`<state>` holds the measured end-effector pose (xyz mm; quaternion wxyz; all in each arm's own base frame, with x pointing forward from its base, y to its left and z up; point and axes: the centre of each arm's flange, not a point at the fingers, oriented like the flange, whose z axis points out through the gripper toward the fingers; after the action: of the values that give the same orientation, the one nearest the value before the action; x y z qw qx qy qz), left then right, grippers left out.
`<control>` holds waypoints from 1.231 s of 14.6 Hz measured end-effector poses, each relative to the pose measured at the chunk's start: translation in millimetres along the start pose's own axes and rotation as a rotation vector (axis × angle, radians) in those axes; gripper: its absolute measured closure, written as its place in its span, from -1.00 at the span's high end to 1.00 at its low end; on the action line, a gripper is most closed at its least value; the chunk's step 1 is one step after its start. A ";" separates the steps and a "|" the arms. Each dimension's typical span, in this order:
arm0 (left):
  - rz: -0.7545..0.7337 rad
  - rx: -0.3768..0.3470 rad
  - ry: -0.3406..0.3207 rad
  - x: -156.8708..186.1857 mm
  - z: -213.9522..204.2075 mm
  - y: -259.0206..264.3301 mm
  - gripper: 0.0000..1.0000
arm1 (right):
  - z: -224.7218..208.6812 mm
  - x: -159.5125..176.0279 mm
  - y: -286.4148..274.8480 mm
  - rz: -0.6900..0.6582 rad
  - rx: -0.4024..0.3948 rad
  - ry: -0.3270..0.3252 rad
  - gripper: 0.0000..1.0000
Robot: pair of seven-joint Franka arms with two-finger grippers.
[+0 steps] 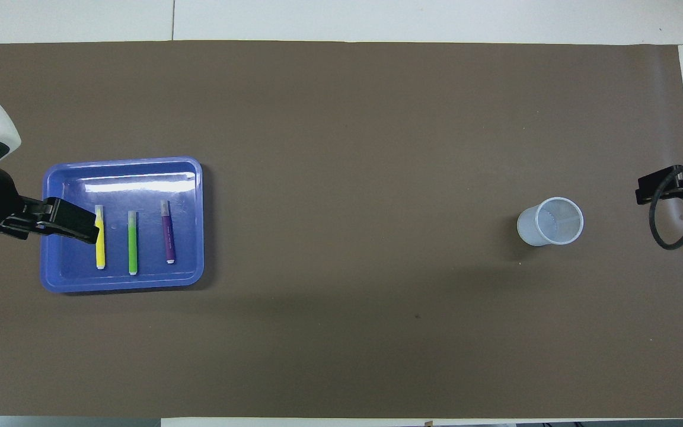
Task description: Transfer and insert pens with both arms
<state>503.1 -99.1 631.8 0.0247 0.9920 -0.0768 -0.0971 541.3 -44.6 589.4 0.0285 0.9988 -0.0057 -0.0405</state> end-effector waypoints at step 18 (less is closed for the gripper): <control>-0.012 -0.025 0.019 12.6 69.2 -77.6 1.00 | 0.0 0.0 0.0 0.000 0.000 0.000 1.00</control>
<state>513.1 -26.9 556.6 0.0373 0.9929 -0.0695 -0.0886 541.3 -44.6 589.4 0.0285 0.9988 -0.0057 -0.0405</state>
